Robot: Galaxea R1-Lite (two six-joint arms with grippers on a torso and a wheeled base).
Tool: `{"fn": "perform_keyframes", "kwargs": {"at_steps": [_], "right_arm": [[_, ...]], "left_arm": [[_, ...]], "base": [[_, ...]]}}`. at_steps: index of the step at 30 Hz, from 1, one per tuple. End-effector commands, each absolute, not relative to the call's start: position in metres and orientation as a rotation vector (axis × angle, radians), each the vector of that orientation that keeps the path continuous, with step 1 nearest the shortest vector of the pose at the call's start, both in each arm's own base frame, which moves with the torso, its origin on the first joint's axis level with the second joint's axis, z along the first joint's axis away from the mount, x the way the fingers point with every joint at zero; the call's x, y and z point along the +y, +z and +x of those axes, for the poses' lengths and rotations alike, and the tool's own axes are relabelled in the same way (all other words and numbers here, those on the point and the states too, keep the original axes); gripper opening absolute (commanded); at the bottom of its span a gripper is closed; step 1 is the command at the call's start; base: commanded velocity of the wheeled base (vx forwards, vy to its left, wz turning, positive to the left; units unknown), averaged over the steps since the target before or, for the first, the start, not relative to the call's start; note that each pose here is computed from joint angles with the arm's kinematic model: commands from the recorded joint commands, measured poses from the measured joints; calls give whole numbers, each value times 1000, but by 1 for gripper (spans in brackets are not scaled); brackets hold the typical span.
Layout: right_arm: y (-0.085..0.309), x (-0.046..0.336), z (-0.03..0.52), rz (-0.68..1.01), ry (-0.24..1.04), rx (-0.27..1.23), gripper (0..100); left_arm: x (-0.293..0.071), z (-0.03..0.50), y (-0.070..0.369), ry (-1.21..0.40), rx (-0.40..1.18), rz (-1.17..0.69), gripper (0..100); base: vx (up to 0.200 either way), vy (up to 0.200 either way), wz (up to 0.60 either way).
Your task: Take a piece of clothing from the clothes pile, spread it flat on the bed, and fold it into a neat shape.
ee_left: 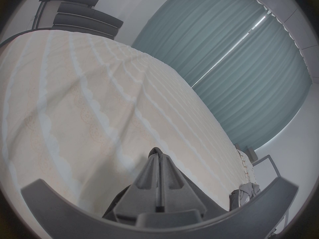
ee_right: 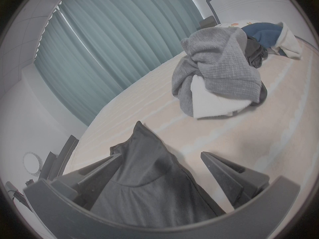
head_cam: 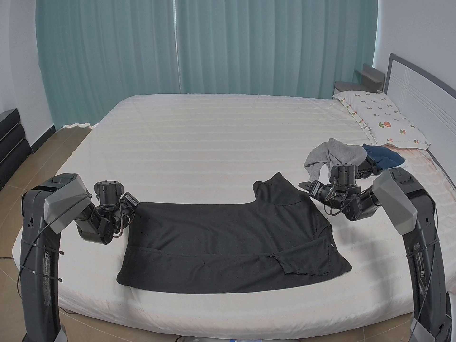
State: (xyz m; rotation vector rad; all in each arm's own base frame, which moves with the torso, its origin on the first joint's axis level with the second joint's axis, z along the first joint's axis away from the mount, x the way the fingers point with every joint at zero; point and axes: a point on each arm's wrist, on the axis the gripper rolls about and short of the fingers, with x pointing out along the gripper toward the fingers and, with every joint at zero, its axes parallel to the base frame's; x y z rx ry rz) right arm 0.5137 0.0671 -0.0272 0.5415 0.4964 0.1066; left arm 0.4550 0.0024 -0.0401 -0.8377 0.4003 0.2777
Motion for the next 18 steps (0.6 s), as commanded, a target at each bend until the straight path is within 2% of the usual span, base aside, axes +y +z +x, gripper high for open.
{"fn": "perform_keyframes", "kwargs": {"at_steps": [1,18], "right_arm": [[-25,70,524,540,116,476,100],[-44,79,529,537,126,491,100]], "left_arm": [[2,455,-39,275,398,-839,0],[2,456,-39,271,398,-839,0]], "base": [[0,0,0],[0,0,0]]}}
